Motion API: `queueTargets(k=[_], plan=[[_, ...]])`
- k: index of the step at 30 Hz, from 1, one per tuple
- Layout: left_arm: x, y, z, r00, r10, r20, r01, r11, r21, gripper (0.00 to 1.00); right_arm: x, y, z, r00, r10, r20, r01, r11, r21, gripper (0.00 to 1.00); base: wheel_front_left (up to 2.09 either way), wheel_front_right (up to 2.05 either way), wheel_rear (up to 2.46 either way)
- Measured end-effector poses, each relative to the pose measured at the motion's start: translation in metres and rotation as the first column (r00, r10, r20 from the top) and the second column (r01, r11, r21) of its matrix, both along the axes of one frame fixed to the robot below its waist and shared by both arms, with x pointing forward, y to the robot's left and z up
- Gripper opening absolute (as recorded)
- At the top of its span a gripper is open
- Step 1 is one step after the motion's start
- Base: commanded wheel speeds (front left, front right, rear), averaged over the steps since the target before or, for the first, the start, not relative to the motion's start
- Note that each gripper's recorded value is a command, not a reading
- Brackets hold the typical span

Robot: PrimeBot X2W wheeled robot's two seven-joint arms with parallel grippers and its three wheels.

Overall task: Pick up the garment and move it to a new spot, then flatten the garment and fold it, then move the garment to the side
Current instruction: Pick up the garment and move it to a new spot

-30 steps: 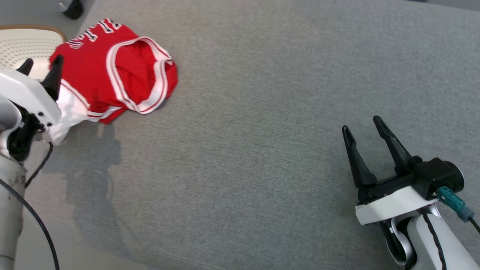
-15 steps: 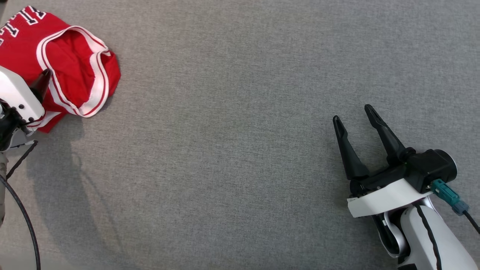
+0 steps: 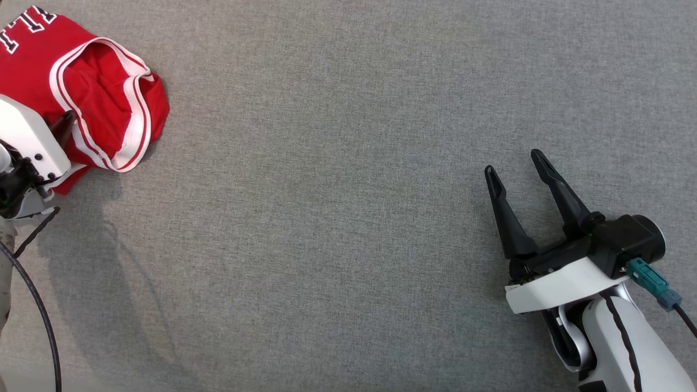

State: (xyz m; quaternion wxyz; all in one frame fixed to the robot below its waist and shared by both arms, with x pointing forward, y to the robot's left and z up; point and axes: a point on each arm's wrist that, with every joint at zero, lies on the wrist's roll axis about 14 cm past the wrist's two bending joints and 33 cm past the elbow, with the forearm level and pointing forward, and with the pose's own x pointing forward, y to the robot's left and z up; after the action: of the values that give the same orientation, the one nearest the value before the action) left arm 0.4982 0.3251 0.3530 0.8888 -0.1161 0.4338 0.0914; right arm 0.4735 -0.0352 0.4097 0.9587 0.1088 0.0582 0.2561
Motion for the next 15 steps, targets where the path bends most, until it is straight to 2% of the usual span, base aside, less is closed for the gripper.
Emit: queueTargets(k=[9,15], plan=[[0.001,0.002,0.013,0.999,0.001,0.041,0.000,1.000,-0.007,0.00,-0.002,0.004,0.003,1.000,0.010,0.002,-0.010,1.000,-0.001,1.00,0.00,0.00,0.00],[0.006,0.009,0.037,0.991,0.018,0.134,-0.019,1.000,0.005,0.00,-0.004,0.008,0.014,1.000,0.013,0.020,-0.013,1.000,0.008,1.00,0.00,0.00,0.00]])
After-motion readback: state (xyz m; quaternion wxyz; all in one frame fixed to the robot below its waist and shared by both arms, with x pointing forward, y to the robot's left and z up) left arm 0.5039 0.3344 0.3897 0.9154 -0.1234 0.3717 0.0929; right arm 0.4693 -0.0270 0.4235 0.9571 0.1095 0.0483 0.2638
